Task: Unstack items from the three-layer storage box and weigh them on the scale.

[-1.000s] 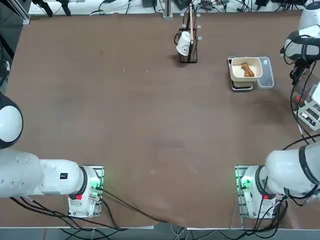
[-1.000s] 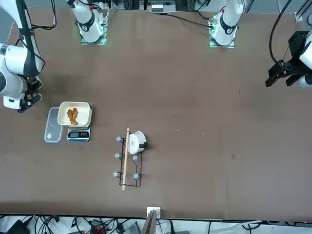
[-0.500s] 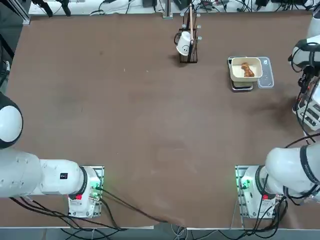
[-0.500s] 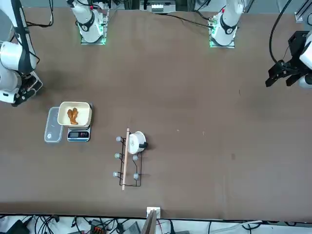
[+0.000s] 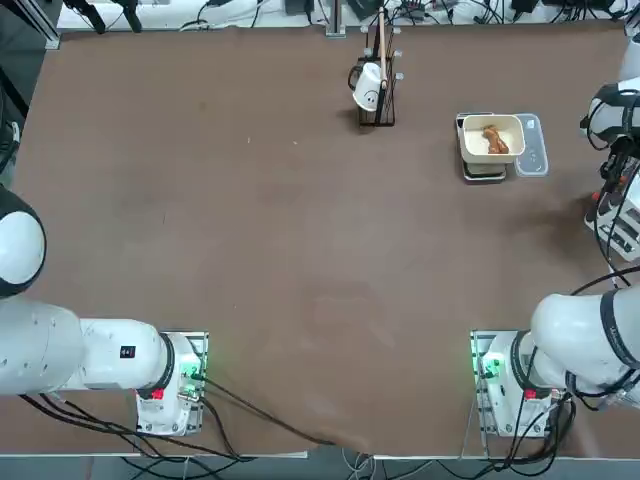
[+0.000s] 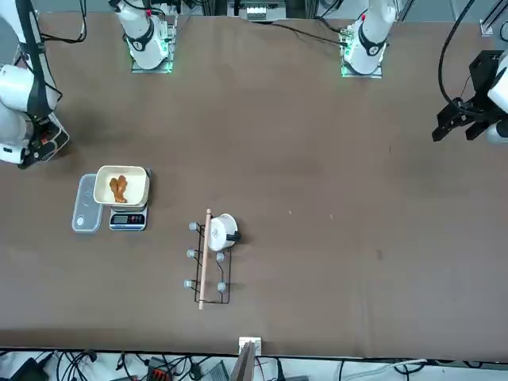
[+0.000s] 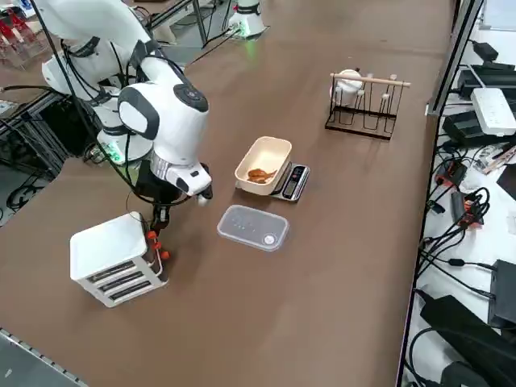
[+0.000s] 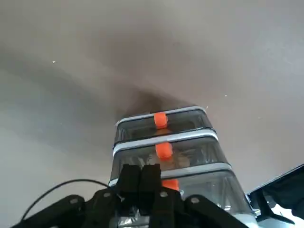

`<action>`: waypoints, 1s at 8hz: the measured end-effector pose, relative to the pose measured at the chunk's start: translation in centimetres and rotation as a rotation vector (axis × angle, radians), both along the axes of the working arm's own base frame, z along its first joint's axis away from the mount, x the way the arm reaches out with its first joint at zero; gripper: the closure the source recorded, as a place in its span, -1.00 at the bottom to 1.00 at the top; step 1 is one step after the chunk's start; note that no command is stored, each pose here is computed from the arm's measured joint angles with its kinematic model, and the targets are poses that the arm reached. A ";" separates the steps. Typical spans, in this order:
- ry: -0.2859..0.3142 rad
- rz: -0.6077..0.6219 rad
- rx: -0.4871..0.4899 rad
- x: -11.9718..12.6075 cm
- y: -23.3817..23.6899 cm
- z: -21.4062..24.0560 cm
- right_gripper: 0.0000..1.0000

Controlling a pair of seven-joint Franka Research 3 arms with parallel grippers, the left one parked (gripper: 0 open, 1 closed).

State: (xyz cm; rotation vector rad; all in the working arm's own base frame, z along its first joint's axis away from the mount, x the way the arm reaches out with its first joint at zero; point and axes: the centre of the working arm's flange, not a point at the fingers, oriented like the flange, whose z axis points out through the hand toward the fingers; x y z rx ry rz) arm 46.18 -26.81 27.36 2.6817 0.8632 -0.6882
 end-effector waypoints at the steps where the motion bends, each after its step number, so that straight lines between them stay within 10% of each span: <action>1: 0.000 0.000 0.000 0.0 0.0 0.0 0.96; 6: -0.031 -0.031 0.029 0.3 0.3 0.1 0.68; 8: -0.116 -0.130 0.135 1.9 2.0 0.8 -0.05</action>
